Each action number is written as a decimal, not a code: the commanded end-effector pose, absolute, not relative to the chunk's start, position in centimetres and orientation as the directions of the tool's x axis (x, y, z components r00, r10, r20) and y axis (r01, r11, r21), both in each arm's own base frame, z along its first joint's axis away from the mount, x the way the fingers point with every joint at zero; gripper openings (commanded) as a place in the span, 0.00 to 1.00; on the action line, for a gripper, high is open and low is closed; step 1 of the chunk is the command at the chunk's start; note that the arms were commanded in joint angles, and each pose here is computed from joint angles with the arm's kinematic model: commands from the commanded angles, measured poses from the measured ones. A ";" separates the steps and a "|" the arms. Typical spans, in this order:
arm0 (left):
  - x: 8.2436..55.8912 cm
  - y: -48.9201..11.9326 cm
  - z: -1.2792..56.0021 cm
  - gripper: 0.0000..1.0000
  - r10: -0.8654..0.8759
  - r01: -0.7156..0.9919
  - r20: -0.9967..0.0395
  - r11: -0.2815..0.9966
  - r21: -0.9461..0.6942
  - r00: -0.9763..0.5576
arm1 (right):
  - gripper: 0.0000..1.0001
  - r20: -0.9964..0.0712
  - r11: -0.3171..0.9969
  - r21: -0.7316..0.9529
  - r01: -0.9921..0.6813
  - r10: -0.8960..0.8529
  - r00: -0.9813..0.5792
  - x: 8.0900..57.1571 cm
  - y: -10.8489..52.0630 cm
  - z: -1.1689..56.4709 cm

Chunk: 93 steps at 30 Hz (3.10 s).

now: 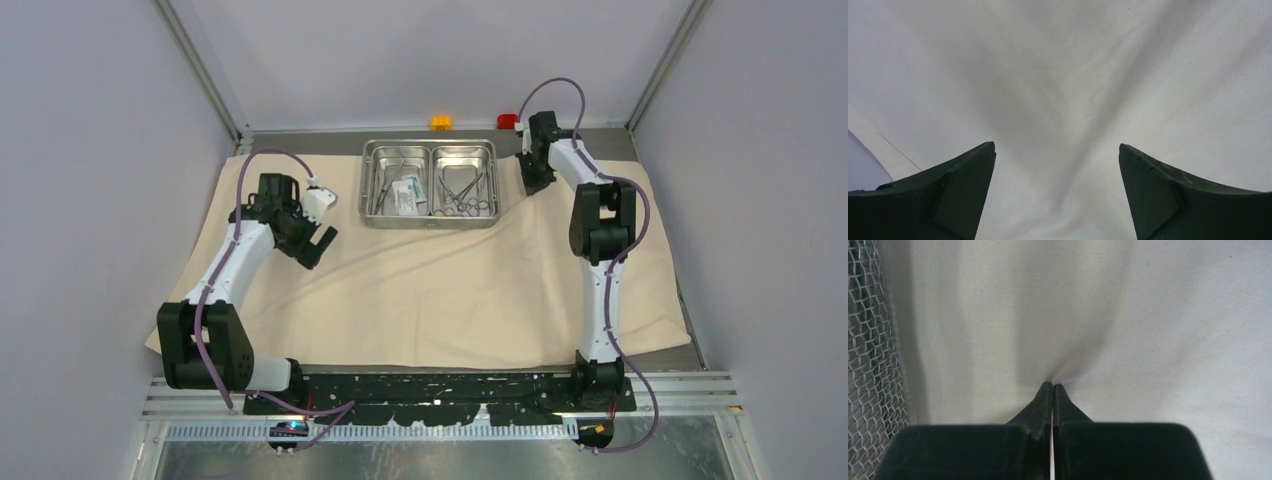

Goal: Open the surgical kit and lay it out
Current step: Smooth out the surgical kit at the center of the board.

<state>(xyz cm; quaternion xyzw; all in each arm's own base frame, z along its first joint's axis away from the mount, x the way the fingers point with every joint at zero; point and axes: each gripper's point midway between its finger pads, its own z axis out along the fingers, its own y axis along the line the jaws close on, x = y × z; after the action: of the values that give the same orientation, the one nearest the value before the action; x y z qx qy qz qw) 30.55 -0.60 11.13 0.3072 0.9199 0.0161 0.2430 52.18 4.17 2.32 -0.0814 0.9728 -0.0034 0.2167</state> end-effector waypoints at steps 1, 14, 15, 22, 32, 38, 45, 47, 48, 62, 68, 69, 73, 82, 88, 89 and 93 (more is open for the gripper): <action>31.8 -0.6 13.1 0.96 0.583 0.550 -0.480 0.804 0.225 -0.656 | 0.01 -0.384 0.957 -0.255 -0.137 -0.230 -0.894 53.7 -0.9 0.2; 31.7 -0.5 13.2 0.96 0.574 0.539 -0.482 0.811 0.226 -0.662 | 0.00 -0.372 0.955 -0.254 -0.155 -0.244 -0.895 54.8 -0.8 -0.4; 31.7 -0.5 13.2 0.96 0.574 0.539 -0.481 0.811 0.226 -0.662 | 0.00 -0.373 0.957 -0.242 -0.158 -0.242 -0.896 54.7 -0.6 -0.5; 32.2 -0.4 13.3 0.96 0.569 0.530 -0.479 0.816 0.230 -0.668 | 0.01 -0.371 0.972 -0.174 -0.161 -0.216 -0.903 53.5 0.8 -0.4; 32.4 0.0 13.0 0.96 0.564 0.518 -0.462 0.822 0.236 -0.685 | 0.55 -0.453 0.987 -0.099 -0.126 -0.158 -0.878 51.3 1.3 5.3; 32.8 0.0 13.0 0.97 0.572 0.521 -0.466 0.817 0.247 -0.675 | 0.64 -0.448 0.987 -0.115 -0.116 -0.156 -0.880 45.1 -2.0 8.5; 33.7 0.0 12.7 0.98 0.581 0.525 -0.472 0.811 0.259 -0.663 | 0.64 -0.321 0.986 -0.129 -0.107 -0.144 -0.936 34.0 -9.0 7.4; 34.0 -0.1 12.8 0.98 0.578 0.527 -0.477 0.812 0.252 -0.662 | 0.64 -0.279 0.978 -0.150 -0.142 -0.180 -0.943 31.3 -10.2 6.6; 34.1 -0.2 12.7 0.98 0.577 0.528 -0.478 0.812 0.248 -0.663 | 0.64 -0.257 0.975 -0.158 -0.156 -0.194 -0.947 30.1 -10.5 6.0; 34.1 -1.0 13.0 0.98 0.569 0.542 -0.487 0.813 0.212 -0.662 | 0.60 -0.048 0.935 -0.235 -0.267 -0.286 -0.957 18.2 -12.6 1.9; 34.3 -1.0 13.2 0.98 0.577 0.548 -0.486 0.807 0.218 -0.657 | 0.60 0.029 0.928 -0.249 -0.278 -0.279 -0.960 14.7 -13.8 1.1; 34.3 -1.0 13.1 0.98 0.578 0.550 -0.484 0.807 0.217 -0.657 | 0.60 0.045 0.928 -0.246 -0.279 -0.277 -0.960 14.1 -13.9 0.9; 34.3 -1.0 13.0 0.98 0.587 0.558 -0.476 0.800 0.219 -0.655 | 0.59 0.118 0.920 -0.240 -0.310 -0.289 -0.950 11.4 -14.2 0.2; 33.9 0.0 12.0 0.98 0.625 0.576 -0.422 0.777 0.255 -0.656 | 0.58 0.219 0.912 -0.222 -0.346 -0.300 -0.929 6.5 -14.7 1.2; 34.1 0.6 12.3 0.98 0.647 0.581 -0.404 0.761 0.289 -0.647 | 0.58 0.275 0.901 -0.241 -0.360 -0.293 -0.916 4.1 -15.4 2.4; 34.2 0.7 12.3 0.98 0.650 0.582 -0.401 0.759 0.292 -0.646 | 0.58 0.275 0.900 -0.249 -0.357 -0.288 -0.917 3.9 -15.6 2.7; 34.3 0.8 12.4 0.99 0.659 0.587 -0.397 0.751 0.303 -0.639 | 0.59 0.251 0.904 -0.286 -0.318 -0.250 -0.935 3.6 -16.4 4.0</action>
<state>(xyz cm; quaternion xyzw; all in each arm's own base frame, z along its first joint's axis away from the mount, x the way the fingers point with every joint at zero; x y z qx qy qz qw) 33.51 0.62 11.60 0.3340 0.9099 0.0589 0.2390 4.48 -15.71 2.50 -0.1418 0.9732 -0.1533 -0.0960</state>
